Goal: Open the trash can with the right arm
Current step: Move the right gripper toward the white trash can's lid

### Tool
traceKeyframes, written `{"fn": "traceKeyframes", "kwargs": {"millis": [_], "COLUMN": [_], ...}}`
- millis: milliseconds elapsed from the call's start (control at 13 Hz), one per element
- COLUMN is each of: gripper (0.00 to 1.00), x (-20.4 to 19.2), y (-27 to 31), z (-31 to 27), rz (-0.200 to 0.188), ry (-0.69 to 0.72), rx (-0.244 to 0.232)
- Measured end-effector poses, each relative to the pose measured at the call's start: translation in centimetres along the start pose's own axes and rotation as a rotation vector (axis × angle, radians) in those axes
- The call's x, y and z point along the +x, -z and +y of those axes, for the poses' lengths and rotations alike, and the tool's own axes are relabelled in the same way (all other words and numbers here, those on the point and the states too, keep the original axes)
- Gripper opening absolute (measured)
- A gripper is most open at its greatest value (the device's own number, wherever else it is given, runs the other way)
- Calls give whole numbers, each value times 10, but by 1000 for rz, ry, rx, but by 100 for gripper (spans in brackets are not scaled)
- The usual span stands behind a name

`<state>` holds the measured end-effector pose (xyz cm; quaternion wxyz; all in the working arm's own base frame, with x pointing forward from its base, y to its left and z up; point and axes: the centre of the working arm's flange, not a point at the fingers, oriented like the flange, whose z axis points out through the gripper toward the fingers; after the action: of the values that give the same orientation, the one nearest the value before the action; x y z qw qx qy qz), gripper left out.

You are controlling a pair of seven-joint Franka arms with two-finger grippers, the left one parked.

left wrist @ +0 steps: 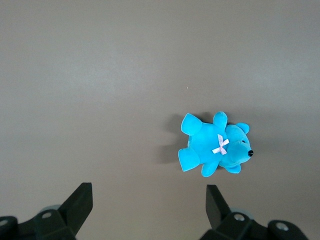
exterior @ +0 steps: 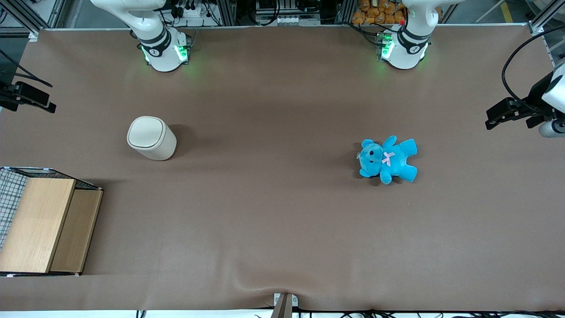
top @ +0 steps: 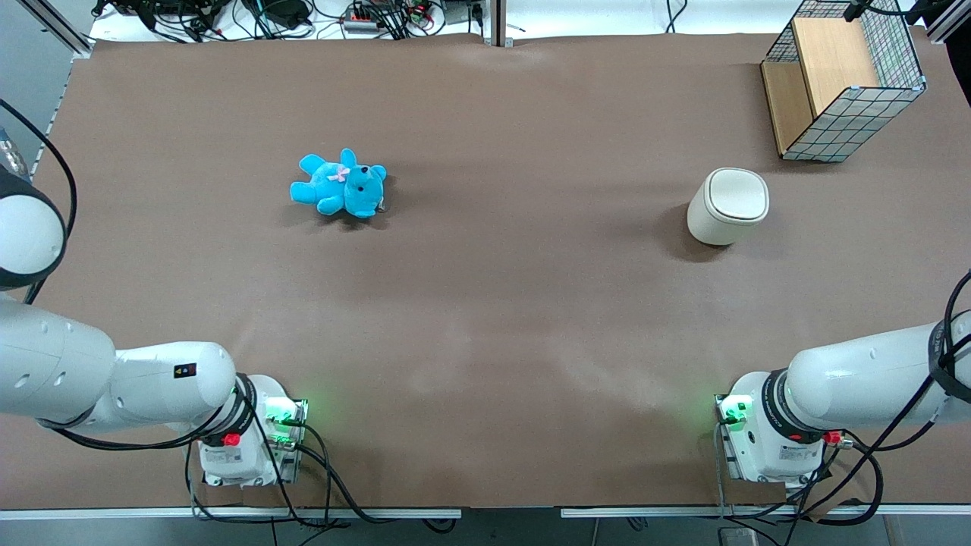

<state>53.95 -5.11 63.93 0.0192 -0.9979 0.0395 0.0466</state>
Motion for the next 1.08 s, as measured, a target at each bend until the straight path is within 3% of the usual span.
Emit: {"fn": "traceKeyframes", "kwargs": {"millis": [385, 846, 1000, 1077], "gripper": [100, 100, 96, 87], "x": [2, 3, 2, 1], "y": [-3, -46, -63, -73], "z": [0, -9, -12, -15], "rz": [-10, -123, -152, -169], "ry": [-2, 5, -1, -11], "rx": [0, -1, -2, -4]}}
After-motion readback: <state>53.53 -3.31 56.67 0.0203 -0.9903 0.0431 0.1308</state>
